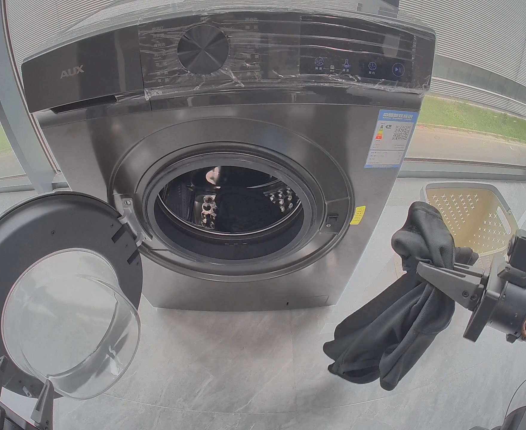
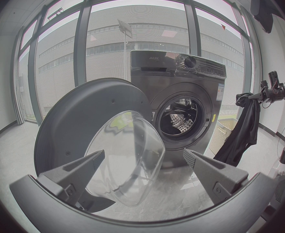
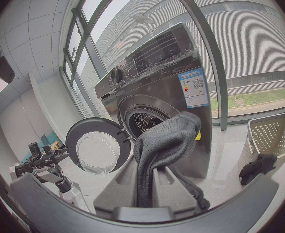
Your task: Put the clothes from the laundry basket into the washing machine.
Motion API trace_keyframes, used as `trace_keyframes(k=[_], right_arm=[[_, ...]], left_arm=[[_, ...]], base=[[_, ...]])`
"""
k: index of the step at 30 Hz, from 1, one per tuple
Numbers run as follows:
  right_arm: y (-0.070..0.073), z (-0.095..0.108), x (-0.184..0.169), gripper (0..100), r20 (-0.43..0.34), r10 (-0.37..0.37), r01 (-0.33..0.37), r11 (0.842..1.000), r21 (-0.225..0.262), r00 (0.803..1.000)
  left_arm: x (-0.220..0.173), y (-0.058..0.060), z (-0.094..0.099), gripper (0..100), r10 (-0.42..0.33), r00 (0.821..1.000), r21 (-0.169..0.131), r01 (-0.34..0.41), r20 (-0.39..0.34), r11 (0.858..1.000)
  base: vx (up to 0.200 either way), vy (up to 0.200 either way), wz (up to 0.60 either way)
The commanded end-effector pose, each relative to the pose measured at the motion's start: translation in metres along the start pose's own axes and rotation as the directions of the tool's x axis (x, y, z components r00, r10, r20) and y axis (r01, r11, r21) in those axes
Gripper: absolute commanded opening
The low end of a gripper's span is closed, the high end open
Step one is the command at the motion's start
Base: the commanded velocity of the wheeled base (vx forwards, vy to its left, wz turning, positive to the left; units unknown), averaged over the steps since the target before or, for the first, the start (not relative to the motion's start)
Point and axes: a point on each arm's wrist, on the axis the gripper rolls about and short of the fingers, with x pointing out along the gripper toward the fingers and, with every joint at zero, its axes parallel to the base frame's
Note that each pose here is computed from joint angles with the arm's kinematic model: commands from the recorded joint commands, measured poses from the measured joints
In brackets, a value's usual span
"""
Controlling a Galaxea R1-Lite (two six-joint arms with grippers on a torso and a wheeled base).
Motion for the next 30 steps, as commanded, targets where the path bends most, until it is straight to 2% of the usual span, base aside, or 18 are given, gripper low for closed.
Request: trace_keyframes(k=[1, 9, 16, 17, 19, 24, 30], right_arm=[[0.0, 0.001, 0.009, 0, -0.013, 0.0, 0.0, 1.0, 0.001, 1.0], [0.0, 0.001, 0.018, 0, -0.026, 0.001, -0.001, 1.0, -0.006, 1.0], [0.013, 0.007, 0.023, 0, -0.015, 0.065, -0.066, 0.998, -0.014, 0.998], [0.016, 0.008, 0.027, 0, -0.016, 0.078, -0.078, 0.997, -0.014, 0.997], [0.017, 0.009, 0.032, 0, -0.02, 0.079, -0.079, 0.997, -0.013, 0.997], [0.018, 0.006, 0.042, 0, -0.043, 0.079, -0.08, 0.997, -0.014, 0.996], [0.027, 0.005, 0.047, 0, -0.056, 0.119, -0.12, 0.993, -0.015, 0.991]], left_arm=[[0.0, 0.0, -0.005, 100, 0.001, 1.0, 0.0, -0.001, -0.002, 1.0], [0.0, 0.0, -0.005, 100, 0.001, 1.0, 0.001, -0.001, -0.001, 1.0], [0.0, 0.0, -0.005, 100, 0.001, 1.0, -0.003, -0.001, -0.002, 1.0], [0.0, 0.0, -0.005, 100, 0.008, 1.0, 0.005, -0.008, -0.002, 1.0], [0.0, 0.0, -0.005, 100, 0.01, 1.0, 0.014, -0.01, -0.001, 1.0], [0.0, 0.0, -0.005, 100, 0.005, 1.0, 0.013, -0.005, 0.001, 1.0], [0.0, 0.0, -0.005, 100, 0.008, 1.0, 0.019, -0.008, -0.001, 1.0]], base=[[0.0, 0.2, 0.0], [0.0, 0.025, 0.0], [0.0, 0.0, 0.0], [0.0, 0.0, 0.0], [0.0, 0.0, 0.0], [0.0, 0.0, 0.0], [0.0, 0.0, 0.0]])
